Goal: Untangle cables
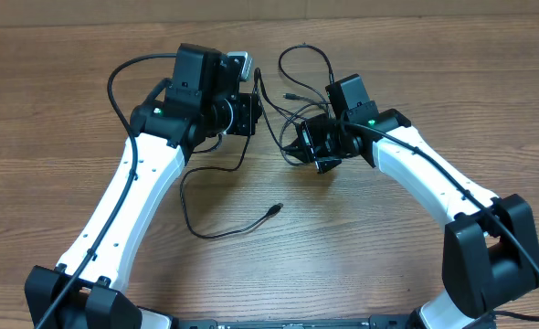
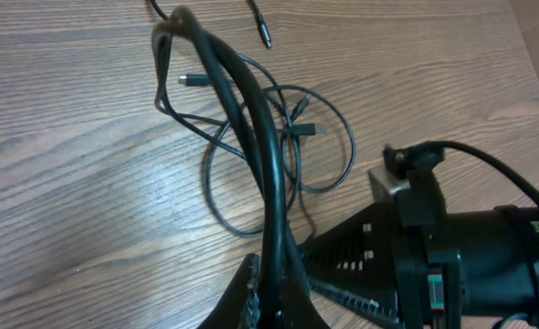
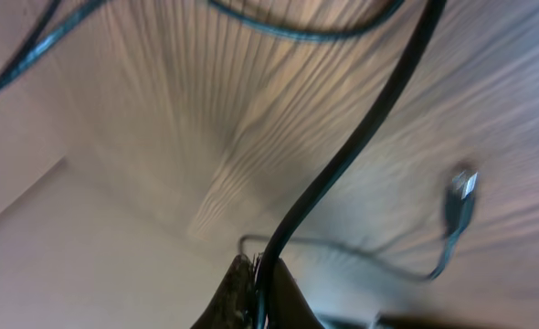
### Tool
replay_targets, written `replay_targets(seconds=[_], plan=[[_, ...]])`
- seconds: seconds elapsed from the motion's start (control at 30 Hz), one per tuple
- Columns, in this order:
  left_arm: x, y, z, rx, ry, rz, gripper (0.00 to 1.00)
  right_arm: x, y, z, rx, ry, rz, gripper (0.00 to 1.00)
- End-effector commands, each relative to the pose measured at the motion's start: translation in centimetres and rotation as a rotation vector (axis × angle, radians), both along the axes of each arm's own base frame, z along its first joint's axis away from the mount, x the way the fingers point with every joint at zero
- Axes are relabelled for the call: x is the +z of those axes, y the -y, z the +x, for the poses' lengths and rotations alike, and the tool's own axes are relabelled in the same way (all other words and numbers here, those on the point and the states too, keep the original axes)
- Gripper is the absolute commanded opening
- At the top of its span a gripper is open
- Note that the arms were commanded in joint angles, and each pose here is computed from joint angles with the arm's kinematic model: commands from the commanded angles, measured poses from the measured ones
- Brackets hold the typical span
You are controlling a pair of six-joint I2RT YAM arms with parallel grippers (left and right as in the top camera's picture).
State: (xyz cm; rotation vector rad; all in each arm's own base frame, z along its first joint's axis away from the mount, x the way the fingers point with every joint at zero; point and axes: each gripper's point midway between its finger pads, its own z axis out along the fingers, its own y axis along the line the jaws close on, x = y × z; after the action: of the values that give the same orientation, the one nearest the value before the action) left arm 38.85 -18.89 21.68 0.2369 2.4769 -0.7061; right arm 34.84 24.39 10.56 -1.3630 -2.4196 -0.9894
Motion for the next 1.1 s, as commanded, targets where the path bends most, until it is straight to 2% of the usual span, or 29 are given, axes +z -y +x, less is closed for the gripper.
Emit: replay_targets(seconds=[0.0,0.13,0.27,0.4,0.57,0.63,0.73,0.77,0.87,0.9,0.97,1.07], plan=[[1.6,-2.1,0.7,0.002,0.065,0.012,0.04,-1.9,4.7,1.5,-0.002,0.084,-0.209,0.04],[4.1,-7.3,1.6,0.093,0.145,0.033,0.04,-3.7,13.1,1.5,-0.083,0.012,-0.418,0.04],[6.6,-14.1,2.3,0.262,0.21,0.036,0.04,-4.4,21.1,1.4,-0.147,-0.033,-0.542,0.04],[7.1,-19.7,2.5,0.404,0.216,0.027,0.04,-4.4,27.9,1.1,-0.215,-0.044,-0.588,0.04],[7.5,-24.5,2.7,0.515,0.242,0.037,0.04,-4.6,34.3,-0.6,-0.347,-0.109,-0.625,0.04],[8.1,-25.8,3.0,0.539,0.281,0.046,0.04,-4.6,35.9,-1.2,-0.372,-0.121,-0.626,0.04],[9.5,-26.6,3.7,0.487,0.383,0.102,0.04,-4.6,37.2,-1.8,-0.36,-0.119,-0.635,0.04],[10.0,-26.6,4.0,0.463,0.418,0.125,0.04,-4.6,37.4,-1.9,-0.349,-0.114,-0.638,0.08],[11.1,-26.7,4.6,0.433,0.491,0.167,0.04,-4.6,37.5,-1.9,-0.288,-0.092,-0.651,0.42],[11.4,-26.9,4.8,0.426,0.514,0.183,0.04,-4.6,37.3,-1.8,-0.265,-0.084,-0.654,0.49],[12.4,-28.6,5.3,0.487,0.563,0.259,0.04,-4.7,36.8,-1.9,-0.22,-0.081,-0.657,0.58],[13.3,-31.8,5.3,0.635,0.579,0.357,0.04,-4.7,36.0,-2.5,-0.195,-0.105,-0.649,0.67]])
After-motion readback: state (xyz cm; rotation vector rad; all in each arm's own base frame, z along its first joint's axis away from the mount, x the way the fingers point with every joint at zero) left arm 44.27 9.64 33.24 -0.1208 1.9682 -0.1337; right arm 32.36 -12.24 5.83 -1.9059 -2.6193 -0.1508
